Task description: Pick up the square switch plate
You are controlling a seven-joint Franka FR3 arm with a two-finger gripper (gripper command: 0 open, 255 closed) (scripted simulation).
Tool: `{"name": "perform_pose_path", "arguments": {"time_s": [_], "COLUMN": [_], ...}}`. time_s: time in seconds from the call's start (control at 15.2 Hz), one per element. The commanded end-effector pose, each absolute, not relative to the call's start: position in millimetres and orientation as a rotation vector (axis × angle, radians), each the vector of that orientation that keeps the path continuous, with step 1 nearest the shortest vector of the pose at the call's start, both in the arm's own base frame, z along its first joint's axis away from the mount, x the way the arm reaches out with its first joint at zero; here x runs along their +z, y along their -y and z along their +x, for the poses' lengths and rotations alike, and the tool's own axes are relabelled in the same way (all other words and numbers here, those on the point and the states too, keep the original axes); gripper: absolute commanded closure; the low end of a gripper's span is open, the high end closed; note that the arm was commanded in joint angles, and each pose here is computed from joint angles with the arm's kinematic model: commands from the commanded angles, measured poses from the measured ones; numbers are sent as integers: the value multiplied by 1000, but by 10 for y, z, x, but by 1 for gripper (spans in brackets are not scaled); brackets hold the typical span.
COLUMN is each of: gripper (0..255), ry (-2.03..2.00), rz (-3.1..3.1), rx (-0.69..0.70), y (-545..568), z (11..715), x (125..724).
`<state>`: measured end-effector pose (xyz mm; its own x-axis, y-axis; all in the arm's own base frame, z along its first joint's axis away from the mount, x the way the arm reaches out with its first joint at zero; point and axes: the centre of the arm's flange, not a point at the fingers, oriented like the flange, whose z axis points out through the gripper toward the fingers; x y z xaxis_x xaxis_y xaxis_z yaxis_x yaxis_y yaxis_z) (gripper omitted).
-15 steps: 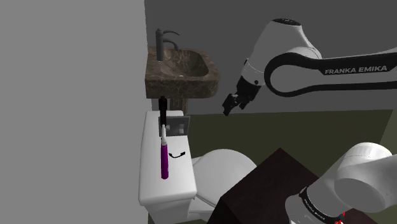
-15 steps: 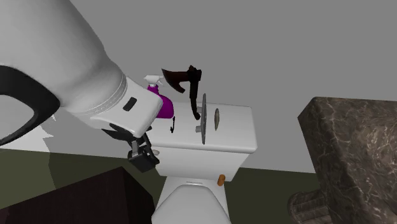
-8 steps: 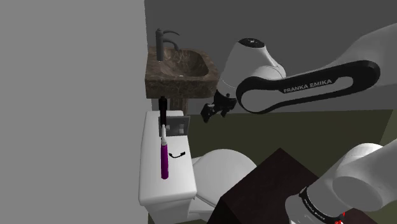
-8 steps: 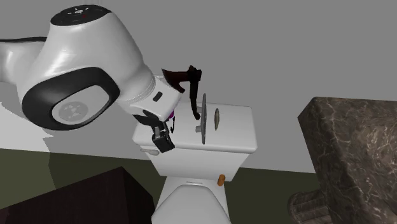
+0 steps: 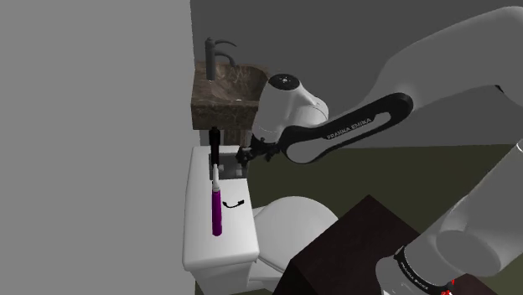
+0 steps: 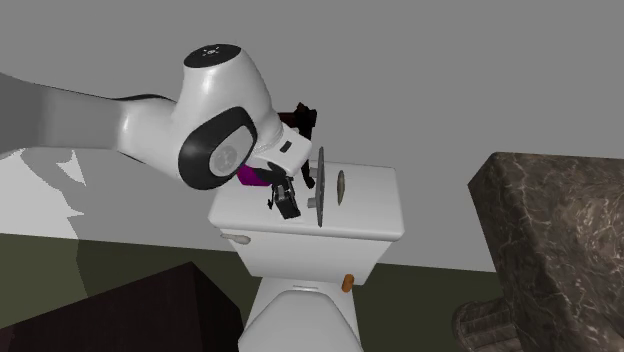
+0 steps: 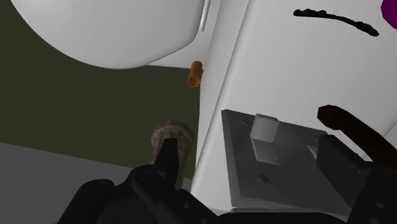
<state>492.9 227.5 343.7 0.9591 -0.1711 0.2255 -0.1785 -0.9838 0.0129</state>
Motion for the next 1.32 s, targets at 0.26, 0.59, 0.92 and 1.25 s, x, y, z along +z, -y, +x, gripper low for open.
{"name": "perform_pose_path", "arguments": {"time_s": [0.26, 0.59, 0.92, 1.25], "gripper": [0, 0, 255, 255], "ry": [348, 348, 348, 348], "rz": [3051, 3051, 3051, 3051], "rx": [381, 381, 381, 381], "y": [-2621, -2621, -2620, -2620], "z": [5321, 5321, 5318, 5321], "x": [2951, 2687, 2603, 2602]}}
